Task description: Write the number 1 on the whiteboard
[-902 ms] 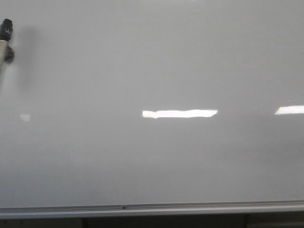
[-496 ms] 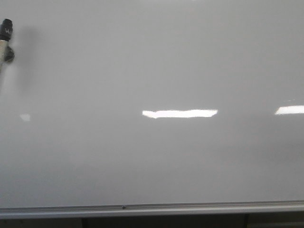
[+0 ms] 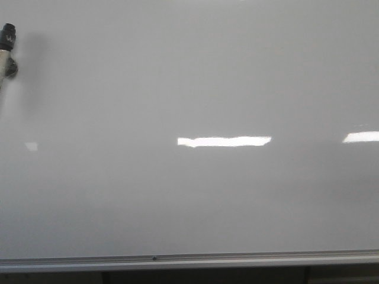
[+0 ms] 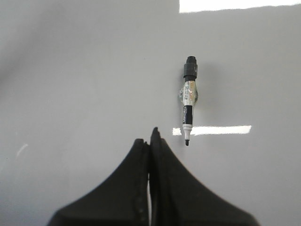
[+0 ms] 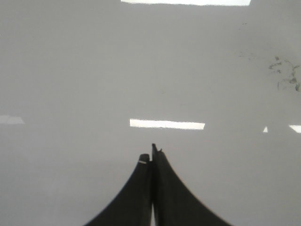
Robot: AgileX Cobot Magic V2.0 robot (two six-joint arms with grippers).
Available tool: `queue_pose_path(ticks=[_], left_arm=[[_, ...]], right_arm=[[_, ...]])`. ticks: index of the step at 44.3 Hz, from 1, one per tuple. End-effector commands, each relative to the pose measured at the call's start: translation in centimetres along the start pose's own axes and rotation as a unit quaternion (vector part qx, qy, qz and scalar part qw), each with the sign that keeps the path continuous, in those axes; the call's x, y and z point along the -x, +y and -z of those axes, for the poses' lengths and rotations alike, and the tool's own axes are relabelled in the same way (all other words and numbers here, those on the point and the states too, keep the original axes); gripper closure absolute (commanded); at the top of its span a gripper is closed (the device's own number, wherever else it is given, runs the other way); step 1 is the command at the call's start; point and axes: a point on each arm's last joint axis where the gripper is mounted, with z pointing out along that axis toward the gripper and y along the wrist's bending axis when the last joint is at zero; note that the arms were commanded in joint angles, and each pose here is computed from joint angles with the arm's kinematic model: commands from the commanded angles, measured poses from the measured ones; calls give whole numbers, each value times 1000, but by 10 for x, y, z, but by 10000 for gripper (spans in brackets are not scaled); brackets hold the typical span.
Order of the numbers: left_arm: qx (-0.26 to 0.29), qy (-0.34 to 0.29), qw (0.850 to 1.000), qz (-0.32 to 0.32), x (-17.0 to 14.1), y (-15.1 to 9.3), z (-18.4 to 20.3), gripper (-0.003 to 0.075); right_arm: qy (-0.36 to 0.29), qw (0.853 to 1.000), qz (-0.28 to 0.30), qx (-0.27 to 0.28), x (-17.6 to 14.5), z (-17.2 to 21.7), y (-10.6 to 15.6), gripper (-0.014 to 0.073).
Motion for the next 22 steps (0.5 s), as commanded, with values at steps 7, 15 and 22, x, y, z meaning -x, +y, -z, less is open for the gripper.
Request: queue_pose_path(ticks=[7, 15, 22], left_arm=[[-5, -115, 993, 8, 28, 0, 5, 739], [-4, -168, 986, 8, 82, 0, 17, 739], [-2, -163, 987, 8, 135, 1, 28, 739]], right_arm=[[-63, 998, 6, -2, 25, 4, 0, 664], [-74, 997, 8, 0, 66, 13, 0, 664], [-75, 997, 8, 2, 112, 18, 0, 662]])
